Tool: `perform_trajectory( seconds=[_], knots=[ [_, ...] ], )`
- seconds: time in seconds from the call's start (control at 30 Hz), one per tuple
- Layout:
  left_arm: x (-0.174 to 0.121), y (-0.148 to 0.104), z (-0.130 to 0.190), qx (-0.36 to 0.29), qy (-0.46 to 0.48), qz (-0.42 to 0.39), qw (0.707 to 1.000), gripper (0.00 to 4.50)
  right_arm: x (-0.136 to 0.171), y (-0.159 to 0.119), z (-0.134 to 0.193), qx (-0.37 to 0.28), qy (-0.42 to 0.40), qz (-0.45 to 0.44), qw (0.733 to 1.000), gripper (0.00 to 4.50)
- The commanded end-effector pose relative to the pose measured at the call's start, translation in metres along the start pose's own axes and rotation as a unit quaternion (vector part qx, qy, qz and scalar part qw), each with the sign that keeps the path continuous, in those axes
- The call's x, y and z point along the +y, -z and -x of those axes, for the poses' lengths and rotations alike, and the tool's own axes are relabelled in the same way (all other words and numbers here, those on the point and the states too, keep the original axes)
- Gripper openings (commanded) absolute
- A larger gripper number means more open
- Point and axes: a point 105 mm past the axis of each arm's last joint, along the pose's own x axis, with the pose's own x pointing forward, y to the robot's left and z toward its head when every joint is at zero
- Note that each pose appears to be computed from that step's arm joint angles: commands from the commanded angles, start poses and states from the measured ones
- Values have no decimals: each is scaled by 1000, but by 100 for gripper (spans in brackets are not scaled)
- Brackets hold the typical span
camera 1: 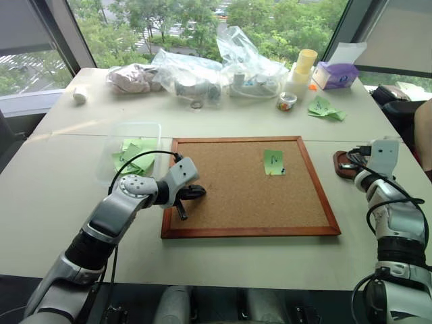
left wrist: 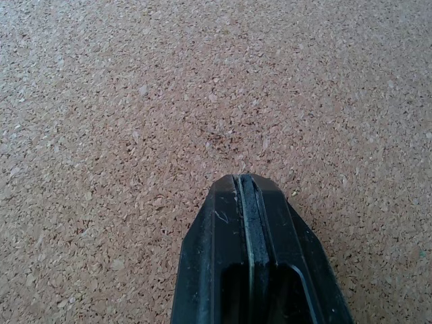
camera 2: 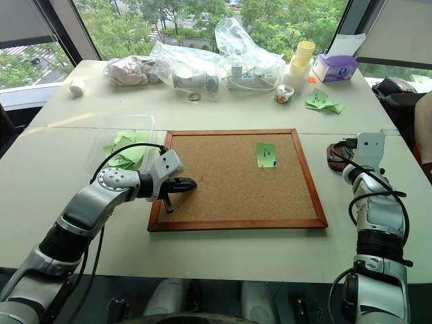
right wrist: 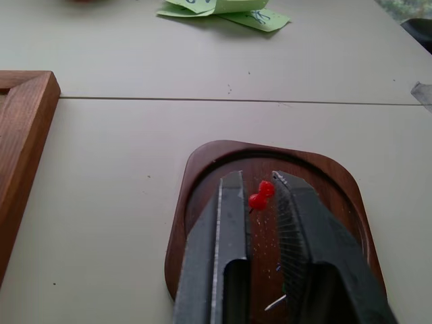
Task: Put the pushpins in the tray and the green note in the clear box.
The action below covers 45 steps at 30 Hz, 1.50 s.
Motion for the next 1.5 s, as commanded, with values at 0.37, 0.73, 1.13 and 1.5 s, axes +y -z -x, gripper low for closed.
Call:
perform_trajectory(
  seconds=[0.37, 0.73, 1.13, 1.5],
  knots=[
    [-10, 11, -7, 23, 20, 11, 999, 0, -15, -27, 3, -49, 22, -19, 998, 442],
    [-9, 14, -5, 26, 19, 11, 999, 0, 111, -29, 58, -70, -316, 39, 946, 442],
    [-9, 14, -6, 26, 16, 13, 999, 0, 140, -12, 52, -47, -341, 28, 938, 442],
    [-9, 14, -7, 24, 15, 14, 1000, 0, 139, -8, 46, -37, -339, 21, 940, 59]
  ],
)
